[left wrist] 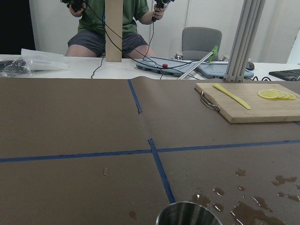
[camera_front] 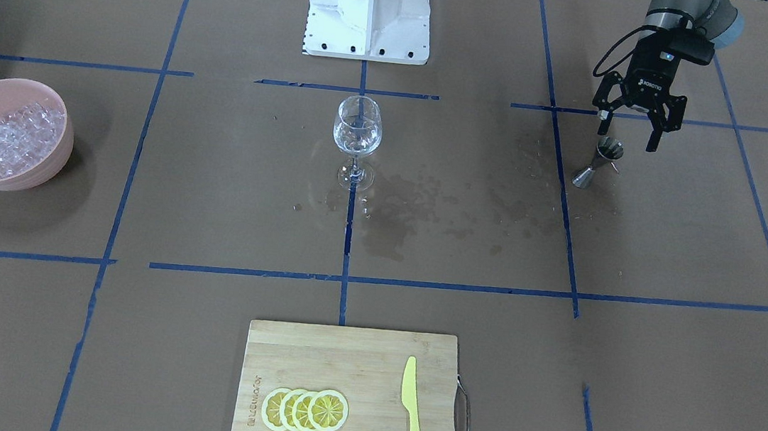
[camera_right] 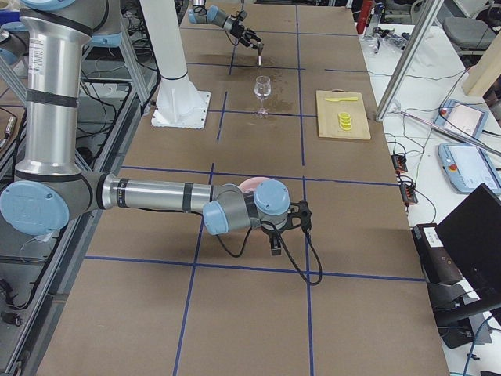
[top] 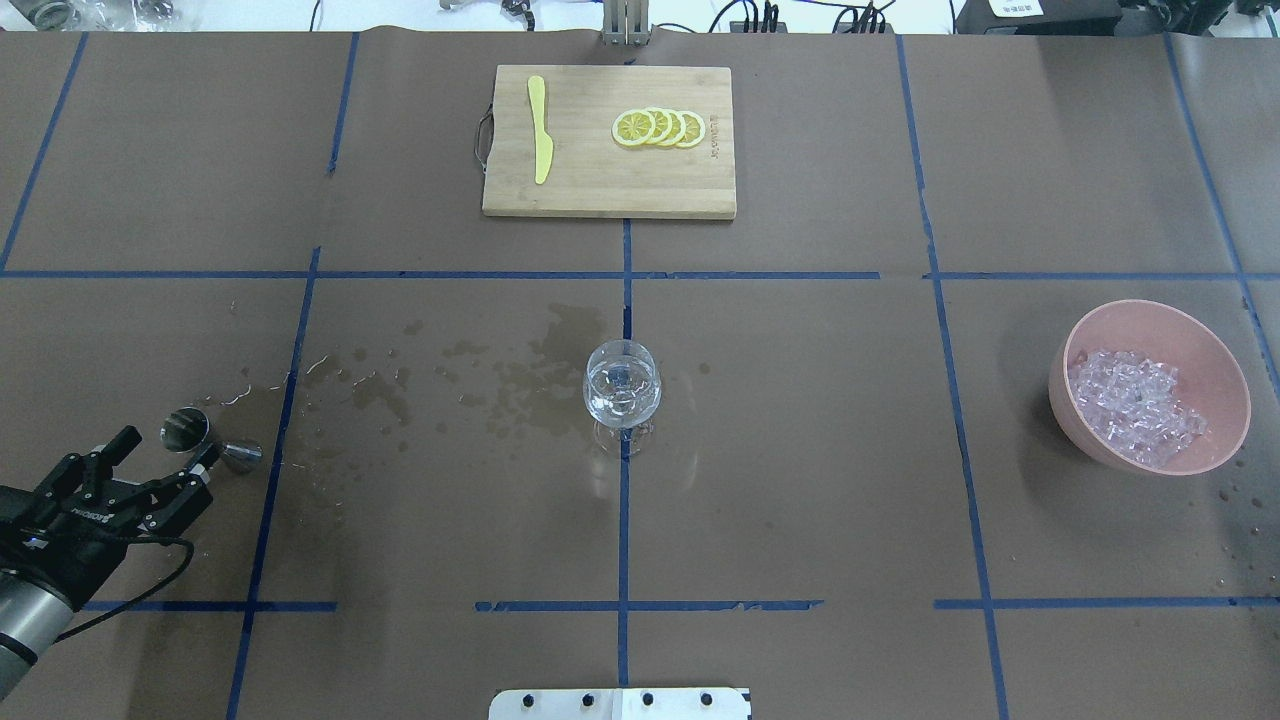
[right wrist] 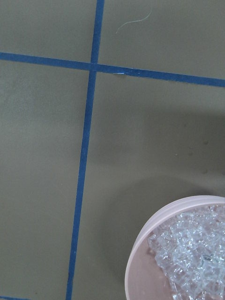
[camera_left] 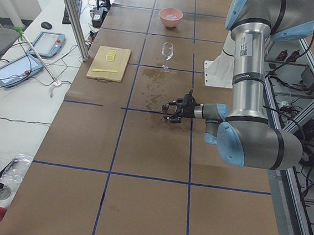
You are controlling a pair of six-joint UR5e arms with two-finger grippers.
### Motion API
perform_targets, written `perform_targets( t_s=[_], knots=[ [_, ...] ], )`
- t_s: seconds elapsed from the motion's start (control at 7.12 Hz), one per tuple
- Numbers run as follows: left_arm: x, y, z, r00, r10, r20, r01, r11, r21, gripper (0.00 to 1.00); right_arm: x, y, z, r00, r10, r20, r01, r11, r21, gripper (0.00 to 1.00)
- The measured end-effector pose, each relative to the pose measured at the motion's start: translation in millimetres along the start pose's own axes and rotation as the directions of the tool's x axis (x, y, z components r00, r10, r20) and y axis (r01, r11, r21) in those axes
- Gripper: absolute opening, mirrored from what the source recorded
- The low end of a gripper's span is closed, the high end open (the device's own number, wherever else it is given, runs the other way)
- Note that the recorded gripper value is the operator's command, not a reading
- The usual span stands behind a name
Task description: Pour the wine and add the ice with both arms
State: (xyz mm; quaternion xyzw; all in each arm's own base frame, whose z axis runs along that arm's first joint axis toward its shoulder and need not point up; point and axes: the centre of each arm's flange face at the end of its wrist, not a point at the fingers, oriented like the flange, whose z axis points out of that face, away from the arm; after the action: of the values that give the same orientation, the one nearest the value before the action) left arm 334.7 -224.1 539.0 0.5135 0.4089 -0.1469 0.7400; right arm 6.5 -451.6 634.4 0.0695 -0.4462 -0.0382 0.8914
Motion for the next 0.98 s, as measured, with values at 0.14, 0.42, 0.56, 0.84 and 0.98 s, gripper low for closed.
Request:
perform_targets(
  t_s=[0.14,0.42,0.56,0.84,0.98],
  knots=[
    [2.1,10.1,4.1,1.000,0.006,0.006,-0.006,1.000,0.009,0.99,0.1,0.2,1.0,1.000,0.000,-0.001,0.000,1.000,-0.002,1.00],
    [8.7,31.8,16.9,1.000,0.015,0.024,-0.016,0.999,0.037,0.97,0.1,0.2,1.7,1.000,-0.001,-0.001,0.001,1.000,-0.004,1.00],
    [14.2,43.6,24.8,0.999,0.017,0.035,-0.019,0.998,0.055,0.96,0.1,0.2,1.9,1.000,-0.001,-0.001,0.001,1.000,-0.004,1.00],
    [10.4,53.6,31.3,0.997,0.033,0.064,-0.039,0.995,0.093,0.81,-0.3,0.1,1.7,1.000,-0.002,-0.001,0.002,1.000,-0.003,1.00],
    [7.2,55.2,32.3,0.996,0.039,0.076,-0.048,0.993,0.109,0.78,-0.8,-0.1,1.4,1.000,-0.003,-0.001,0.003,1.000,-0.002,1.00]
  ],
)
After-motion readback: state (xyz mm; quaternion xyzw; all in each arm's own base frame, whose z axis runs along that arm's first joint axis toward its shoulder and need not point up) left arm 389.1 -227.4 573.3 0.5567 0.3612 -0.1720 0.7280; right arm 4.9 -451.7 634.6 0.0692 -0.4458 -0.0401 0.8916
